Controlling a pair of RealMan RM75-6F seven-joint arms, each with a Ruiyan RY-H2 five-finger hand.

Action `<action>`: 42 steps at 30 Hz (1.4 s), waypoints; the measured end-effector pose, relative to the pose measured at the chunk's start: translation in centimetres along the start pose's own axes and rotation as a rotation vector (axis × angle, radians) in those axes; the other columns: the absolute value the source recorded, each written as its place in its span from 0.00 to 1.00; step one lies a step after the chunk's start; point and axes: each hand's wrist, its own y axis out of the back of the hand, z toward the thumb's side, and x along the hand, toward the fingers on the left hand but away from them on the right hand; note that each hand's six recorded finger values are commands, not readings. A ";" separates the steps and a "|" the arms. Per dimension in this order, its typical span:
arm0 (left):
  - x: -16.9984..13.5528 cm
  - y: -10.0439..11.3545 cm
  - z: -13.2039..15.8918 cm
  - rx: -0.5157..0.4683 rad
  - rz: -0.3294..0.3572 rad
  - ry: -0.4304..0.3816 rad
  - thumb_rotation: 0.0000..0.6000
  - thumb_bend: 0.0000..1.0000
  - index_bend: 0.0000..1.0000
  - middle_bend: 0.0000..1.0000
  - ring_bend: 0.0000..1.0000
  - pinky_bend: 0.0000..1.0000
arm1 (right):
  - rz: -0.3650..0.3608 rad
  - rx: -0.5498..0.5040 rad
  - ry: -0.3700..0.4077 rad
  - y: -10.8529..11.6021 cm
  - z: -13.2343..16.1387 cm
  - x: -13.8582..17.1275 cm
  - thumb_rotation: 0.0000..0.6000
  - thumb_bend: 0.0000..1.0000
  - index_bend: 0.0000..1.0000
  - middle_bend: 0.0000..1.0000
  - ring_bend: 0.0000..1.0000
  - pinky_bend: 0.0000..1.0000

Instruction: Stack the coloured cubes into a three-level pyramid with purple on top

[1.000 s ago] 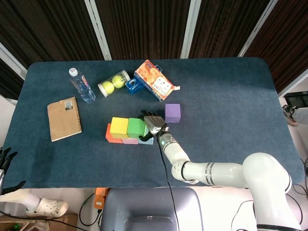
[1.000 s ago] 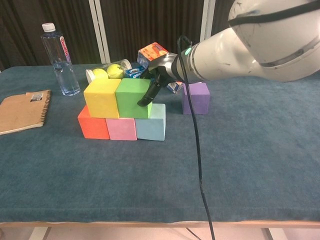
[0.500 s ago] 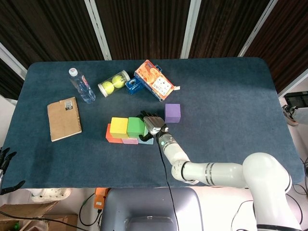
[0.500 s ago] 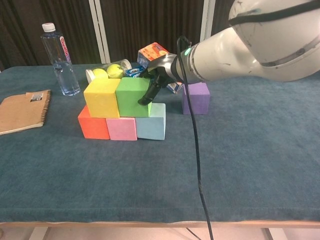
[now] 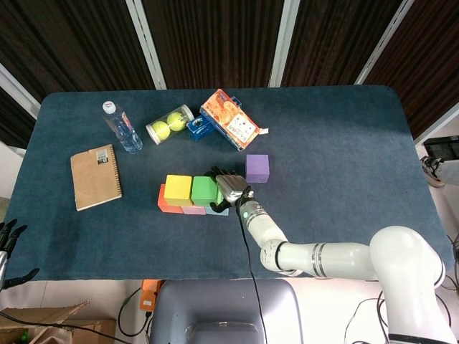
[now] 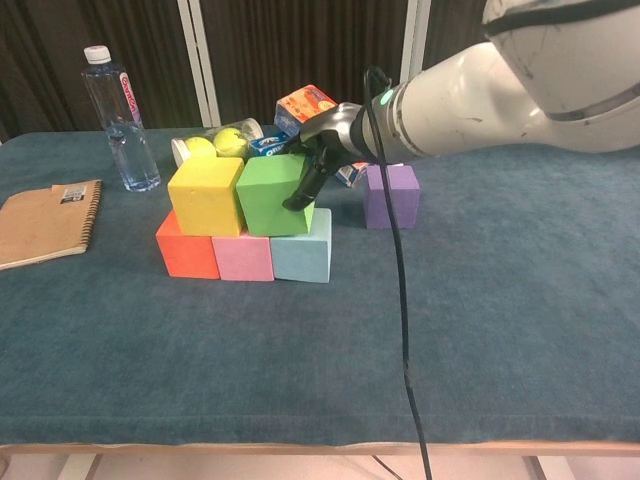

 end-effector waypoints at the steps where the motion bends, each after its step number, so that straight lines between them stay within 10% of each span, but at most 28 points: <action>1: 0.0 0.0 0.0 0.001 0.000 -0.001 0.86 0.00 0.17 0.06 0.00 0.07 | 0.000 0.000 0.000 0.0 0.0 0.1 1.00 0.31 0.13 0.00 0.00 0.00; 20: -0.3 0.1 -0.1 0.001 0.002 0.009 0.87 0.00 0.17 0.06 0.00 0.07 | -0.006 -0.008 0.031 0.5 0.3 0.8 1.00 0.25 0.06 0.00 0.00 0.00; 30: -0.1 0.2 0.3 0.009 0.003 -0.004 0.87 0.00 0.16 0.06 0.00 0.07 | -0.096 -0.015 0.068 5.1 -3.1 5.8 1.00 0.28 0.07 0.00 0.00 0.00; 38: 0.3 -0.2 1.1 0.021 -0.013 -0.017 0.87 0.00 0.16 0.06 0.00 0.07 | -0.081 0.079 0.020 4.8 -9.0 9.6 0.79 0.66 0.20 0.00 0.00 0.00; 42: 0.5 -0.2 1.5 0.025 -0.011 -0.022 0.88 0.00 0.15 0.06 0.00 0.07 | -0.045 0.085 0.006 3.9 -10.0 9.4 0.50 0.72 0.21 0.00 0.00 0.00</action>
